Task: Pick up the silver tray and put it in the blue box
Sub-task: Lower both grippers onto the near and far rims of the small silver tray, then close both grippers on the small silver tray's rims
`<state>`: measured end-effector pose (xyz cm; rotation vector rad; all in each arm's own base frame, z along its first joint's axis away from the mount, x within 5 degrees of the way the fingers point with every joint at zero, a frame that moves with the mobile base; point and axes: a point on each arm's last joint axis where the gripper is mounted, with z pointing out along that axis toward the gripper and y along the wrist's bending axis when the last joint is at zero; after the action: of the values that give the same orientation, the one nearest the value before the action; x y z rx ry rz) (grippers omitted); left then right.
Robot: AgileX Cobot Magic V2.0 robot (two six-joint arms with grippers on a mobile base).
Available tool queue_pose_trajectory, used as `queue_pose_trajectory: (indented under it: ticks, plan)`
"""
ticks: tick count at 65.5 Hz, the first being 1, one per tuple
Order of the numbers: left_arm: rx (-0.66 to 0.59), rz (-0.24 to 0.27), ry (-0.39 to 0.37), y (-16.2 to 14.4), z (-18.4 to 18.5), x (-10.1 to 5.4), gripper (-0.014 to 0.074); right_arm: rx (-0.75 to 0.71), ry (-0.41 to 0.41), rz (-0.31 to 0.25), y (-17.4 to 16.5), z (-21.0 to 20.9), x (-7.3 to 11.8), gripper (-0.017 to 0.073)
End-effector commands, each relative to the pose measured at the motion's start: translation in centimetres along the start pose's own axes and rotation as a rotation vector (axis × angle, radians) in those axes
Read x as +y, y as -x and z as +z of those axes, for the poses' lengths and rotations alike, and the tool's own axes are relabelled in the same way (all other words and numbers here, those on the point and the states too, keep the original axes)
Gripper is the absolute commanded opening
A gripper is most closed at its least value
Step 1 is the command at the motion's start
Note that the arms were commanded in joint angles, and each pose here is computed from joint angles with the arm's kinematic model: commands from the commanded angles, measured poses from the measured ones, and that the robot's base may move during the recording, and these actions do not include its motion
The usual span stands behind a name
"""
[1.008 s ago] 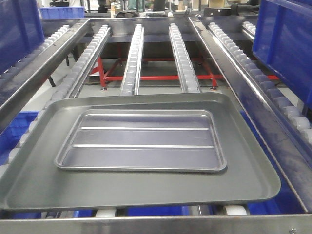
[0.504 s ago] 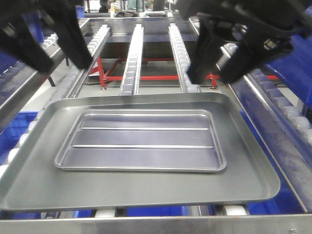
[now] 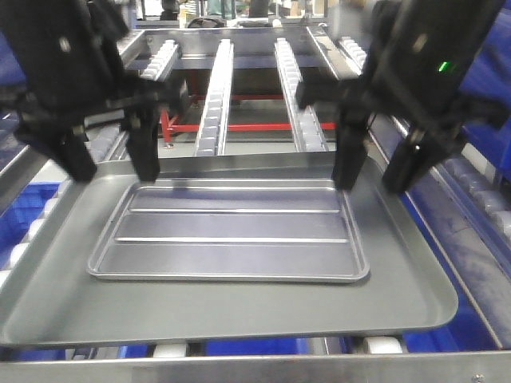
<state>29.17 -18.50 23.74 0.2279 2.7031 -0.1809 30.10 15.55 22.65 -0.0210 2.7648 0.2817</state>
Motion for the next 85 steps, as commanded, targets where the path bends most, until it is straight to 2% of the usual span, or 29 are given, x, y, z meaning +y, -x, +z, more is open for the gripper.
queue_pose_trajectory:
  ticks: [1, 8, 16, 52, 63, 76, 80, 85]
  plan:
    - [-0.067, -0.021, -0.019, 1.1, -1.4, 0.0, 0.0325, -0.089, 0.033, -0.007, 1.4, -1.1, 0.6, 0.0415]
    - [-0.056, -0.039, -0.008, 1.2, -0.9, 0.2, 0.0325, -0.083, 0.022, -0.015, 1.8, -0.4, 0.7, 0.0415]
    - [-0.041, -0.037, -0.002, 1.1, 0.0, 0.2, 0.0325, -0.072, -0.008, -0.042, 2.1, 0.4, 0.7, 0.0414]
    - [-0.049, -0.035, -0.012, 1.3, 1.5, -0.1, 0.0325, -0.04, -0.025, -0.044, 2.2, 2.5, 0.7, 0.0414]
    - [-0.009, -0.054, 0.006, 1.0, 2.7, -0.1, 0.0325, -0.031, -0.029, -0.044, 2.1, 2.7, 0.6, 0.0414]
    - [0.017, -0.054, 0.018, 0.8, 3.6, -0.1, 0.0324, -0.032, -0.028, -0.044, 2.2, 2.7, 0.6, 0.0413]
    - [0.015, -0.054, 0.017, 0.8, 3.6, -0.1, 0.0318, -0.032, -0.028, -0.044, 2.2, 2.7, 0.6, 0.0393]
    - [0.015, -0.054, 0.017, 0.8, 3.6, -0.1, 0.0269, -0.032, -0.028, -0.044, 2.2, 2.7, 0.6, 0.0325]
